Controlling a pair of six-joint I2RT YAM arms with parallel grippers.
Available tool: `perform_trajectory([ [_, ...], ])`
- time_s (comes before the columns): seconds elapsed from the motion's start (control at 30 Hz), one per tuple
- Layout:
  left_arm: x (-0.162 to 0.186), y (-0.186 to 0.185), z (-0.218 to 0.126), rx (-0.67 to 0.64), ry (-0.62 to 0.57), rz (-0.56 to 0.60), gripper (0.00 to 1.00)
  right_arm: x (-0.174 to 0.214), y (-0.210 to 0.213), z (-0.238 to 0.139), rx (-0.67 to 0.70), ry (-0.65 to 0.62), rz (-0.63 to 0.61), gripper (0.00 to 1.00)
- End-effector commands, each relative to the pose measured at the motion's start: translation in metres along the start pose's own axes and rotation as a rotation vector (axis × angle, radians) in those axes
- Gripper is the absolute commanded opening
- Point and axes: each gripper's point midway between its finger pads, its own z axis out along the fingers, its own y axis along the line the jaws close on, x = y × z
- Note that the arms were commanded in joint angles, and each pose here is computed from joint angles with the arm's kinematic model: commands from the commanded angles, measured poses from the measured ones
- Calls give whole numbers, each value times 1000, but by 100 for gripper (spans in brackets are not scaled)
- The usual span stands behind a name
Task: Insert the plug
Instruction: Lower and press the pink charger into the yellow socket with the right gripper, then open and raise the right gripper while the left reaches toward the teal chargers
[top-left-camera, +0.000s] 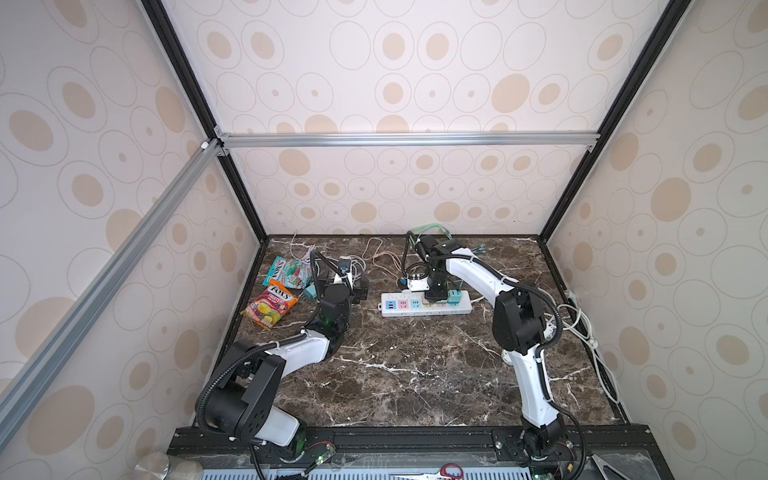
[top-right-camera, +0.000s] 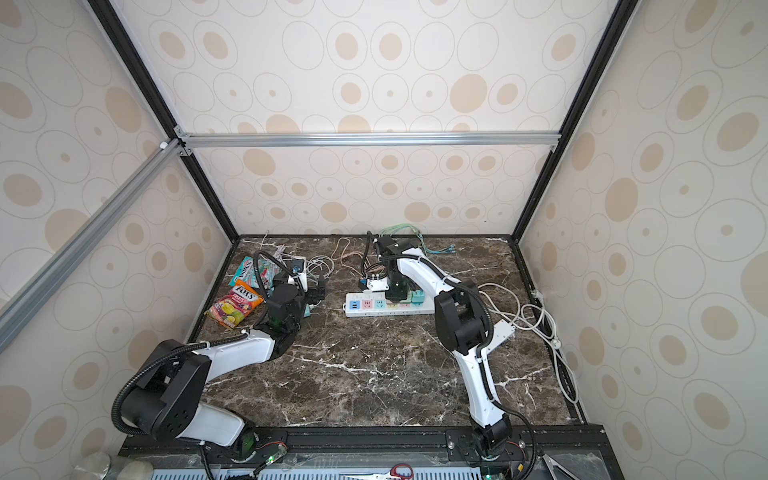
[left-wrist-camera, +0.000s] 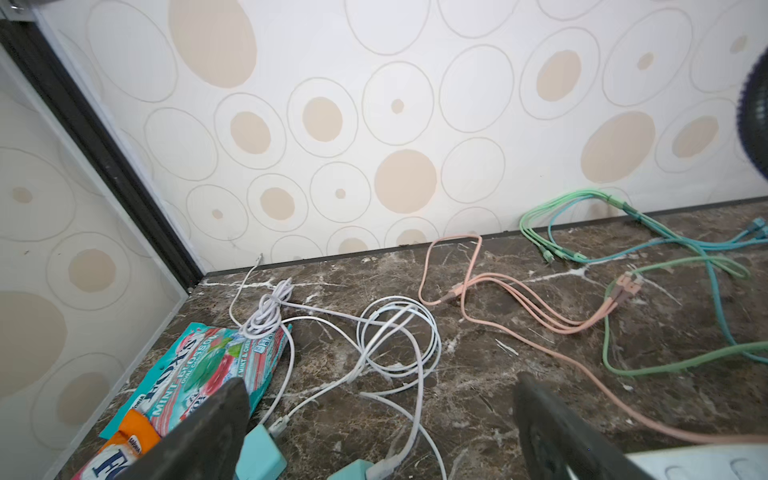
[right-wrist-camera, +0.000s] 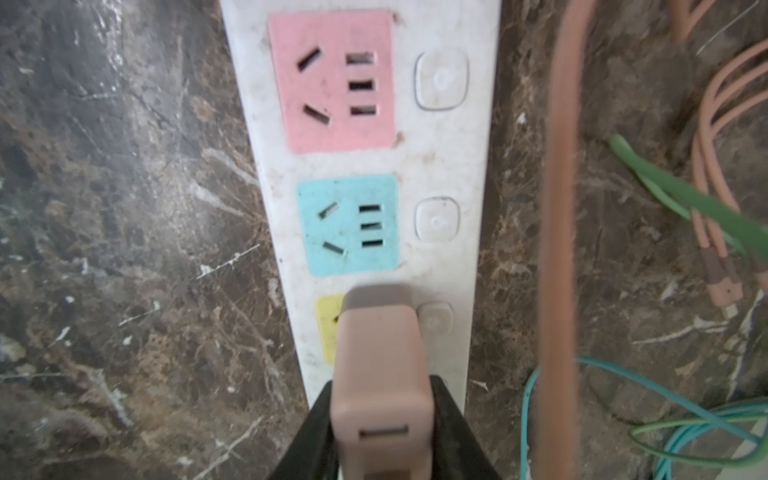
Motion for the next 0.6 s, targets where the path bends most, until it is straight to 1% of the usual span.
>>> perform_trajectory([
  [0.0, -17, 13, -2, -53, -46, -58, 98, 5, 23, 16, -88, 31, 6, 43],
  [0.13, -16, 20, -4, -88, -38, -46, 98, 5, 19, -12, -24, 25, 6, 54],
  [0.2, -17, 22, -6, -98, -47, -47, 98, 5, 18, -25, 4, 10, 6, 65],
  [0.23, -17, 23, -7, -98, -47, -47, 99, 4, 19, -30, 12, 0, 8, 71],
  [0.27, -19, 23, -7, -96, -48, -49, 98, 4, 21, -35, 15, -13, 8, 90],
  [0.3, -18, 23, -7, -96, -43, -49, 98, 4, 23, -41, 17, -23, 9, 100],
  [0.57, -11, 27, -3, -118, 0, -46, 99, 6, 31, -74, 76, -74, 24, 100],
])
